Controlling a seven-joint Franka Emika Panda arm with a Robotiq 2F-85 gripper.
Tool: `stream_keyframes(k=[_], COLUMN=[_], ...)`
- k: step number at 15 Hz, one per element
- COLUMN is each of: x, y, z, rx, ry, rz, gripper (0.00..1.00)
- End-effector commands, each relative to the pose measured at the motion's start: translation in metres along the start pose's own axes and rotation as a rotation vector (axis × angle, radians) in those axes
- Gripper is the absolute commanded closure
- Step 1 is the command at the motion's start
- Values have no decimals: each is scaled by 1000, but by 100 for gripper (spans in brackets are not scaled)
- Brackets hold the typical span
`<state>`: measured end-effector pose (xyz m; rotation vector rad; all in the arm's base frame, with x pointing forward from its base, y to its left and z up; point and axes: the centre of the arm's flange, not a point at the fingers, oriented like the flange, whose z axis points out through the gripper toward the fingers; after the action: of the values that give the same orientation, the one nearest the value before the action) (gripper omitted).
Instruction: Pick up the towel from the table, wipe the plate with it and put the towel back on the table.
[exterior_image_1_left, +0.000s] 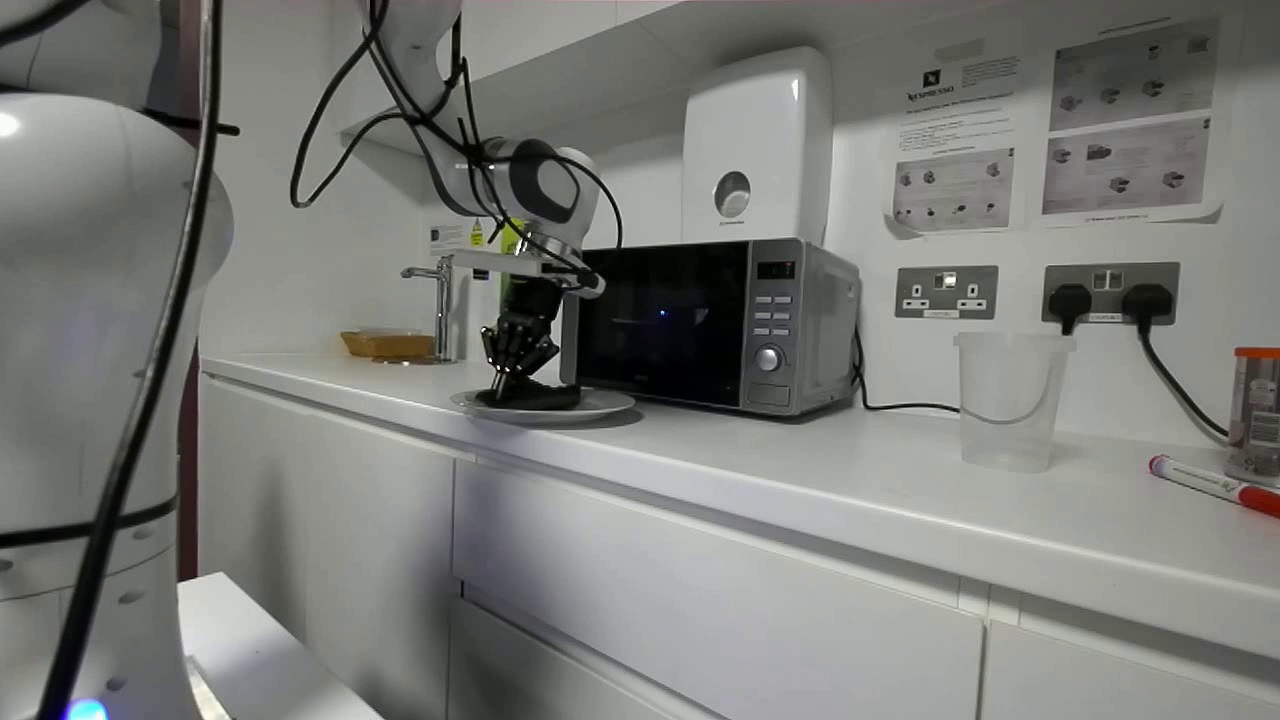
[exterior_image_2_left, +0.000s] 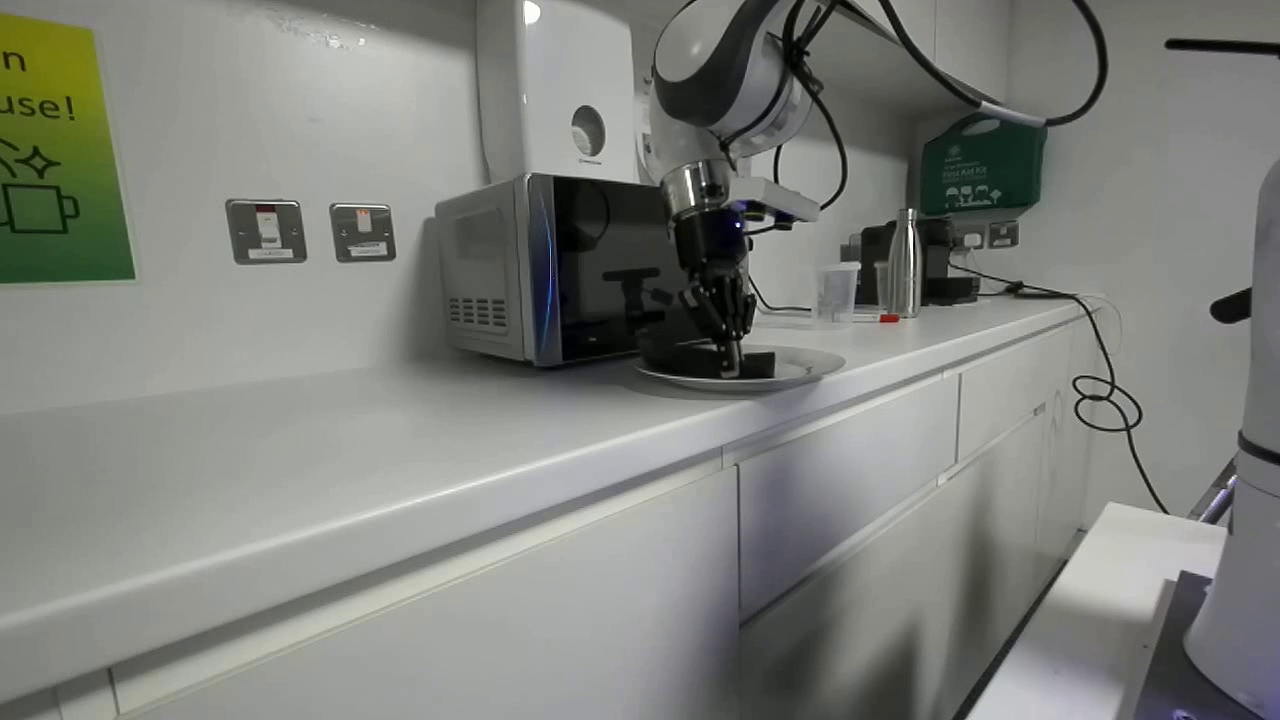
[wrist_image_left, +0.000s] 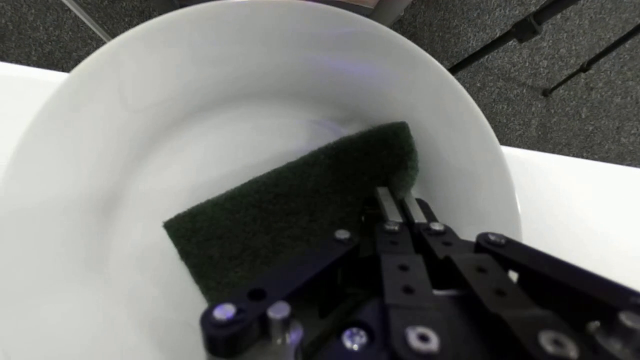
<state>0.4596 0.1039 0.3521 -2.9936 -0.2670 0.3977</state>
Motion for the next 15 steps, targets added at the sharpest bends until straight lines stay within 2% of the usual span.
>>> stream_keyframes(k=[1, 15], x=[13, 4], y=[17, 76], z=[0, -6], rx=[-17, -17], ry=[-22, -7], rz=[20, 120], gripper=[99, 99])
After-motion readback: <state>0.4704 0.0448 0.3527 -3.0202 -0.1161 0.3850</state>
